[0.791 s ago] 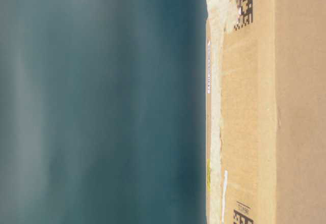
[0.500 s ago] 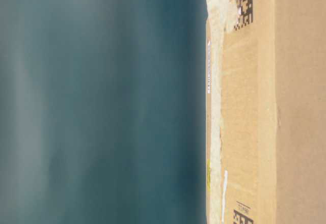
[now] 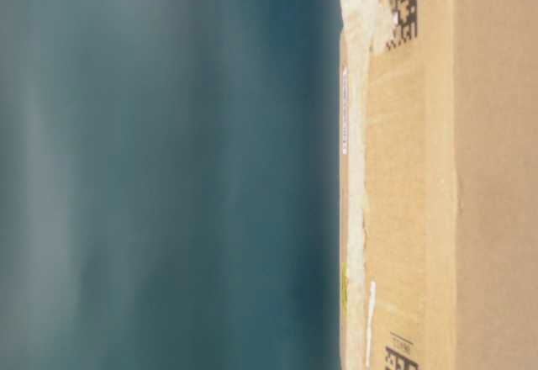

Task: Apply tape along the seams of the closed cardboard box to seal it securely.
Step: 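Move the left gripper to the tape roll and pinch the cut tape strip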

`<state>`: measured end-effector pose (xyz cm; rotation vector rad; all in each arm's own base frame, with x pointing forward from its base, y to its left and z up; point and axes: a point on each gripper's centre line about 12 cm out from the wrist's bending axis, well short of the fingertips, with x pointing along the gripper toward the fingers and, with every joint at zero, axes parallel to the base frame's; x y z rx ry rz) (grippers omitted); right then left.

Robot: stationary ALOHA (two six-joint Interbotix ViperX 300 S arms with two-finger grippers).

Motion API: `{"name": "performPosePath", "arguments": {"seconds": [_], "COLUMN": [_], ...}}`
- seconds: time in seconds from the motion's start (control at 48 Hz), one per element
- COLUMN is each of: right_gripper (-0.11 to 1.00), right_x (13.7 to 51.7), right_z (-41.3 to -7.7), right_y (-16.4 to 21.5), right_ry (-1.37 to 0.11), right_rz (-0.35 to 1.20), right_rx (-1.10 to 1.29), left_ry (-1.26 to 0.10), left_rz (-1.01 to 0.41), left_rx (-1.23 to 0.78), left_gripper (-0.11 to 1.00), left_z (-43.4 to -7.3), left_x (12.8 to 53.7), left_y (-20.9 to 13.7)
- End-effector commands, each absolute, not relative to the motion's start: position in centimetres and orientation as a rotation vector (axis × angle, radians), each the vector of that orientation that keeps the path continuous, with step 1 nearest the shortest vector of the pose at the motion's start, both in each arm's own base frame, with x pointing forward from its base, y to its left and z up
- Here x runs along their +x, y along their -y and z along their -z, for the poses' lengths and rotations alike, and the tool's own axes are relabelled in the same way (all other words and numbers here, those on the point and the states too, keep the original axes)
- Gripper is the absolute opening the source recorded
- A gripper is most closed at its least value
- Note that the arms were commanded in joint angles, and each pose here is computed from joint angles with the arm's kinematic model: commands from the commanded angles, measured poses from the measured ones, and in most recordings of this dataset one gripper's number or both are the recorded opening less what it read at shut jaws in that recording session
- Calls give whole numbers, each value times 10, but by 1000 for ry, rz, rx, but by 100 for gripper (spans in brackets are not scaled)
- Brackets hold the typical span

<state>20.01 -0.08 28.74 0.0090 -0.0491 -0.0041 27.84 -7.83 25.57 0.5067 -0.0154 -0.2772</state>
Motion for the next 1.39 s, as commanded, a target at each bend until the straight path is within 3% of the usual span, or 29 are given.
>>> {"name": "performPosePath", "arguments": {"seconds": [0.0, 0.083, 0.125, 0.25, 0.479, 0.958, 1.374], "right_gripper": [0, 0, 0, 0, 0, 0, 0], "right_x": [203, 203, 203, 203, 202, 203, 203], "right_z": [-299, -299, -299, -300, -301, -299, -299], "right_y": [1, 1, 1, 1, 1, 1, 1], "right_ry": [78, 78, 78, 80, 83, 78, 75], "right_rz": [6, 6, 6, 6, 5, 5, 5], "right_rx": [12, 9, 9, -3, -14, -14, -15], "left_ry": [33, 22, 15, -17, -64, -149, -131], "left_rz": [303, 336, 352, 393, 456, 509, 498], "left_rx": [606, 734, 792, 970, 1104, 1134, 1133], "left_gripper": [41, 66, 71, 63, 63, 63, 62], "left_z": [-259, -251, -245, -225, -192, -133, -128], "left_x": [298, 314, 322, 347, 384, 433, 445], "left_y": [92, 104, 110, 121, 141, 159, 164]}}
